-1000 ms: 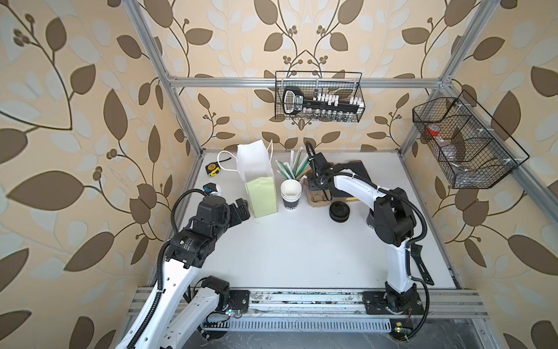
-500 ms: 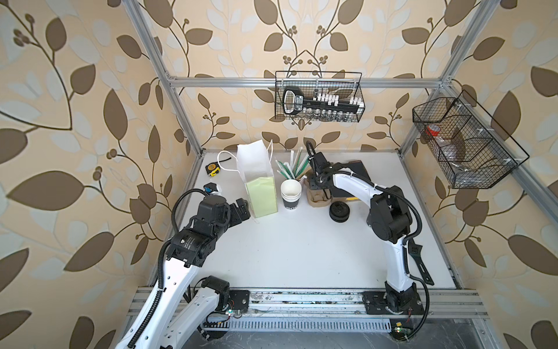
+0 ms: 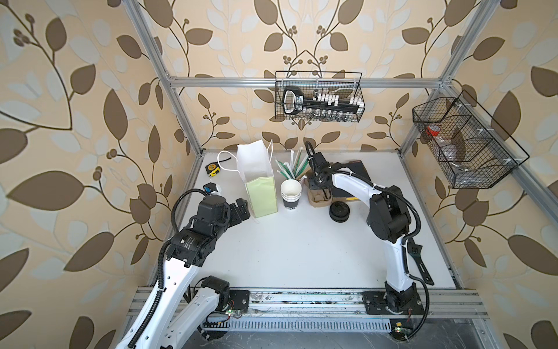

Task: Pack a coffee takeout order
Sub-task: Pick up the cup tray from the cup tray.

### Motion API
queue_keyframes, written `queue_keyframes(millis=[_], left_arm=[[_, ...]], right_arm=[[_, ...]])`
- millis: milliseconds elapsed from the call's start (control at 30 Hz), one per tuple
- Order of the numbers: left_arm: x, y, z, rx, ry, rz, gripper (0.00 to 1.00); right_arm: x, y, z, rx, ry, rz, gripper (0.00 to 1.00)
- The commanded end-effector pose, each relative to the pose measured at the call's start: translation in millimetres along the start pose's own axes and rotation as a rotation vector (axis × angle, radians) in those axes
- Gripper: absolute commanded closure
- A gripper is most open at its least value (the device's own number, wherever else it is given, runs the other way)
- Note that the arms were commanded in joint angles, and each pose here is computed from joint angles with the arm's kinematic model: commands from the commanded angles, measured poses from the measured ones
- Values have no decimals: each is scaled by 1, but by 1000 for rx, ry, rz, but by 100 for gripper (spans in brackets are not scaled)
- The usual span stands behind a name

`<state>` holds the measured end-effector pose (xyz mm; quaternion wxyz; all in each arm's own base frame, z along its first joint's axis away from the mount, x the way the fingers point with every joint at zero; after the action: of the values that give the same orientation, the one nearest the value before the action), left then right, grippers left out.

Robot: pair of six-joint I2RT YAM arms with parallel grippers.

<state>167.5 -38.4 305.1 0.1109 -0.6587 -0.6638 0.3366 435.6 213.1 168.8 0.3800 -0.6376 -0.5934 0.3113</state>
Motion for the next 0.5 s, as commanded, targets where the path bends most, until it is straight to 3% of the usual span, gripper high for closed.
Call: queue_keyframes(millis=[0,467], left_arm=[[-1,-5,-8,-37,6,11,1],[-1,-5,-7,-35,7,10,1]], right_arm=[[3,-18,-9,-39,10,8,68],[4,-58,-25,-127,31,-18,69]])
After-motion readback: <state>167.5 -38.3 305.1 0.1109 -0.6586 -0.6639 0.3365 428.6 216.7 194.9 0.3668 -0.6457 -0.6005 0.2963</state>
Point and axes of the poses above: each gripper's point midway between its finger pads, its own y axis out along the fingers, its own x axis along the line the jaws close on, z = x × y, the point moved 10 cm from there along -y, back along the fingers, and after that the axes turned 9 degrees about y, right-handed, at the moved point
